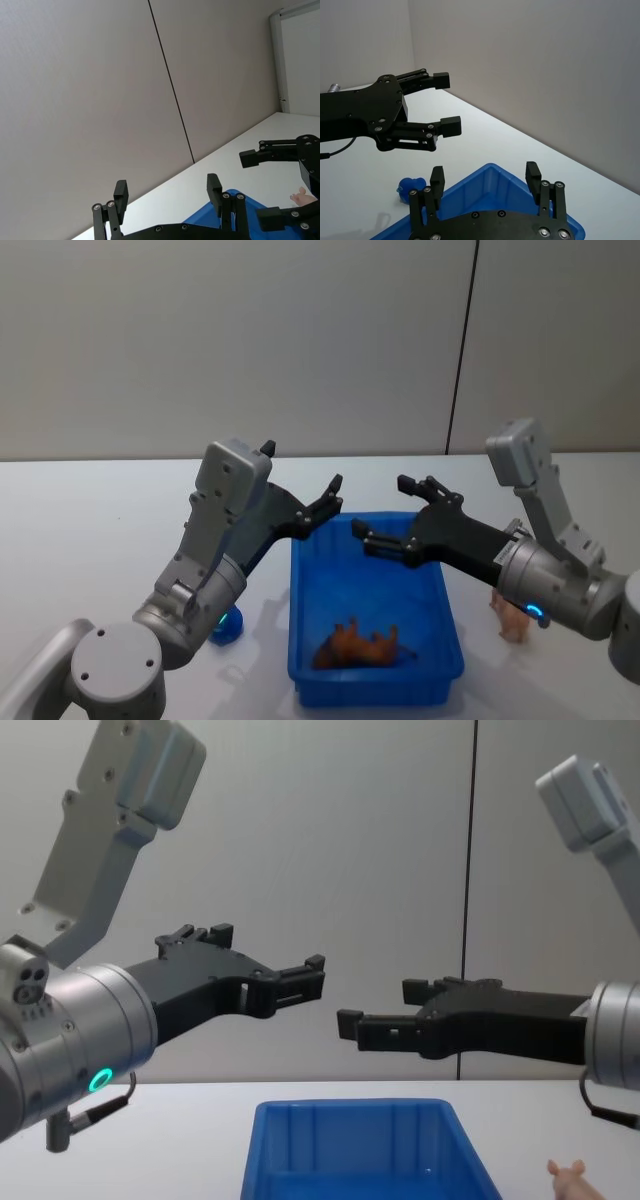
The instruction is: Pick up the two dolls from the table and place them into the box.
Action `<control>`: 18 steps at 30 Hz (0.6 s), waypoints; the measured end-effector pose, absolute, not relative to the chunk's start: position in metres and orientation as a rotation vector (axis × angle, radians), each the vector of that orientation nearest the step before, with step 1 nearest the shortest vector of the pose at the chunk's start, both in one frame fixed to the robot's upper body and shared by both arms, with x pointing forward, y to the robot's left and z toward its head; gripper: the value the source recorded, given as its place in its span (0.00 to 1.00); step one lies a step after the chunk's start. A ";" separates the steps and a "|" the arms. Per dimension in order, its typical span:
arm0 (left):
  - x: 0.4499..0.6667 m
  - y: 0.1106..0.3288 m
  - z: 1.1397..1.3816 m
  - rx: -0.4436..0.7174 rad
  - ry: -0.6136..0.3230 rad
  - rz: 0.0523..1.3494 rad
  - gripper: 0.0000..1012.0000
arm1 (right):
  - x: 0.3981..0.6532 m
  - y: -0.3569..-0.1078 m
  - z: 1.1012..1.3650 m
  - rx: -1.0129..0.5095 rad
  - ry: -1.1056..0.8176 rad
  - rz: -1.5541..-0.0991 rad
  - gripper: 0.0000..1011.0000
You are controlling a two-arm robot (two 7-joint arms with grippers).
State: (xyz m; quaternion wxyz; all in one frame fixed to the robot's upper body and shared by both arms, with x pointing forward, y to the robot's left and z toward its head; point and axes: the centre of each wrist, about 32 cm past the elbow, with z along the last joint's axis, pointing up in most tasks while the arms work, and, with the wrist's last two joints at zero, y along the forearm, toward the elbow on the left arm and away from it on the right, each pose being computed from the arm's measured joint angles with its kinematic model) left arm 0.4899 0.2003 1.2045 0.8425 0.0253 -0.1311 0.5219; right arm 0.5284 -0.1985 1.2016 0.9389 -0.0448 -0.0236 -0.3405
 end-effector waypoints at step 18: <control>0.490 0.200 1.204 0.053 -0.277 1.102 0.99 | 0.524 -0.219 1.204 -0.089 -0.121 -0.838 0.99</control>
